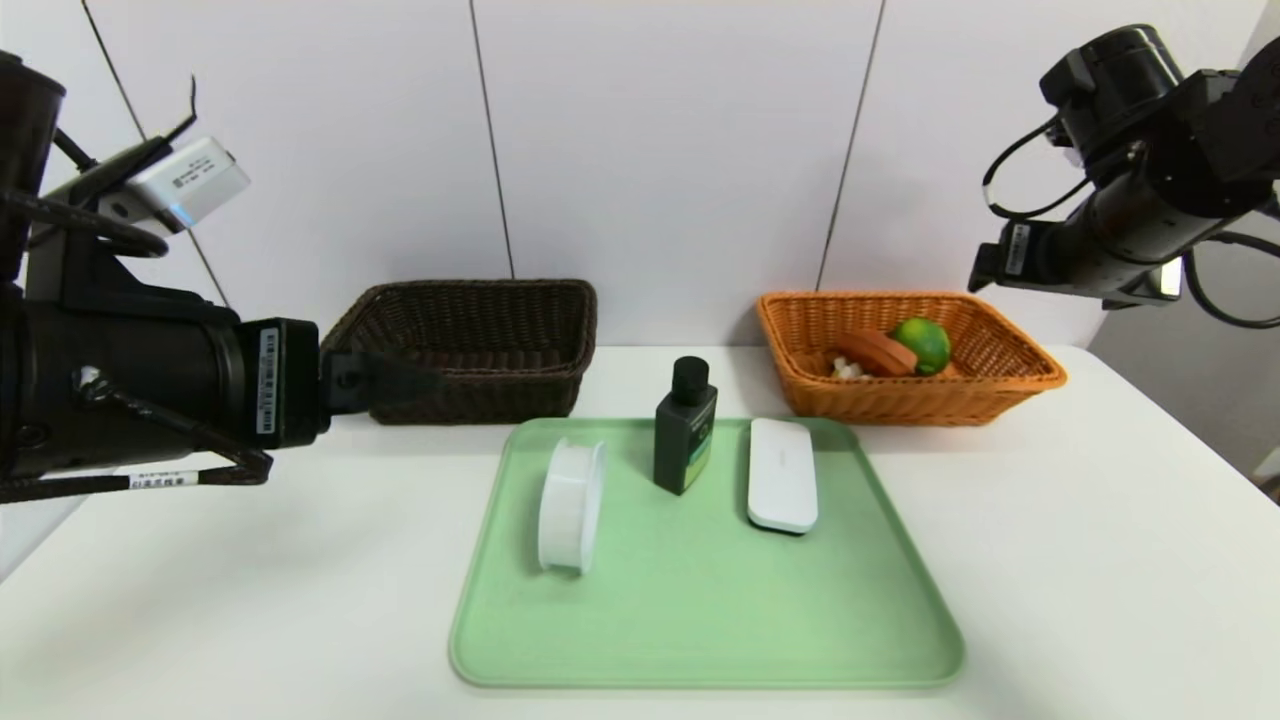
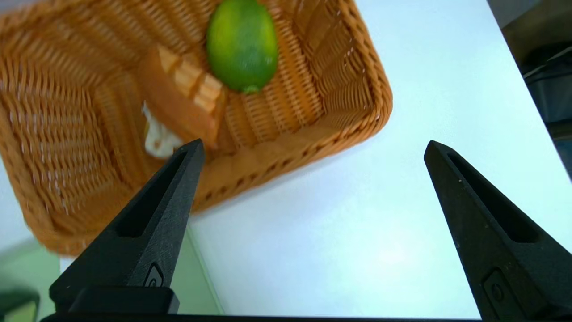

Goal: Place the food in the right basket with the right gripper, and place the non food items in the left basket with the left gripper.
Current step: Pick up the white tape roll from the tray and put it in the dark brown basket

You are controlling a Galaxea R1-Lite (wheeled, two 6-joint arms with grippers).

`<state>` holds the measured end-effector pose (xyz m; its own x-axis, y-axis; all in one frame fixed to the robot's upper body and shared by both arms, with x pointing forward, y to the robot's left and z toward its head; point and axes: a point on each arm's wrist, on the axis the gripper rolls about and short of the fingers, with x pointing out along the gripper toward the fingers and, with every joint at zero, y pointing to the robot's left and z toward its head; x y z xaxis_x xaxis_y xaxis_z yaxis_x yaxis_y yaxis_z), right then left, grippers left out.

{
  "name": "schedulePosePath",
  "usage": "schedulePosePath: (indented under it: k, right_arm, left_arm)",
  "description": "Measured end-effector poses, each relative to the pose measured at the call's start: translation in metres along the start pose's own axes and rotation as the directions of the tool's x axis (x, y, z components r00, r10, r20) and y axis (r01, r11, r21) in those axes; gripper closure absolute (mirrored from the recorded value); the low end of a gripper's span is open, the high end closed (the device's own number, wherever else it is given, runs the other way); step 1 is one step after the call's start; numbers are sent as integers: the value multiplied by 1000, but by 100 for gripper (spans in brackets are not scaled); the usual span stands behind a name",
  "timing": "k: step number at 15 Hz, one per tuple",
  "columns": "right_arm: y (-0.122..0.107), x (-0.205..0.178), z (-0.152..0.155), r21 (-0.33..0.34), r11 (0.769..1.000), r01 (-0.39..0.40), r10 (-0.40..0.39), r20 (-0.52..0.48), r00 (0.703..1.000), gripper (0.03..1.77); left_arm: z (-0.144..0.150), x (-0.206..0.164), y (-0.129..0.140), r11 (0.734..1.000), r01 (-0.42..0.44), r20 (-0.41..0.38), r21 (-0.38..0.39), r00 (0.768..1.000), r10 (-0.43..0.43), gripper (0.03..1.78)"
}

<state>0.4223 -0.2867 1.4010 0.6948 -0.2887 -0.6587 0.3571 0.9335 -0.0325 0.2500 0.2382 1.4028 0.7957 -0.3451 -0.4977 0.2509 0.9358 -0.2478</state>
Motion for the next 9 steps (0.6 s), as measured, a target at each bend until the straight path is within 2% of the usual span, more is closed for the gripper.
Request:
schedulePosePath:
  k: [2,4,6,7,9]
  right_arm:
    - [2,-18,-10,-106,989,-106,102,-47,994,11]
    - [6,-36,-23,-178,958,-223,210,-90,974,11]
    - [8,-54,-33,-226,924,-309,292,-104,951,11]
    - [10,-64,-35,-239,912,-334,324,-82,943,10]
    - [11,-79,-37,-249,905,-346,351,-24,936,10]
  left_arm:
    - [-7,-1,-7,998,-34,-44,43,998,36,12]
    - [-9,1,-16,996,-49,-56,72,997,53,12]
    - [-11,7,-25,996,-40,-70,85,996,46,12]
    - [-13,11,-30,995,-46,-77,85,996,53,12]
    - [-18,22,-41,992,-86,-84,91,992,94,12]
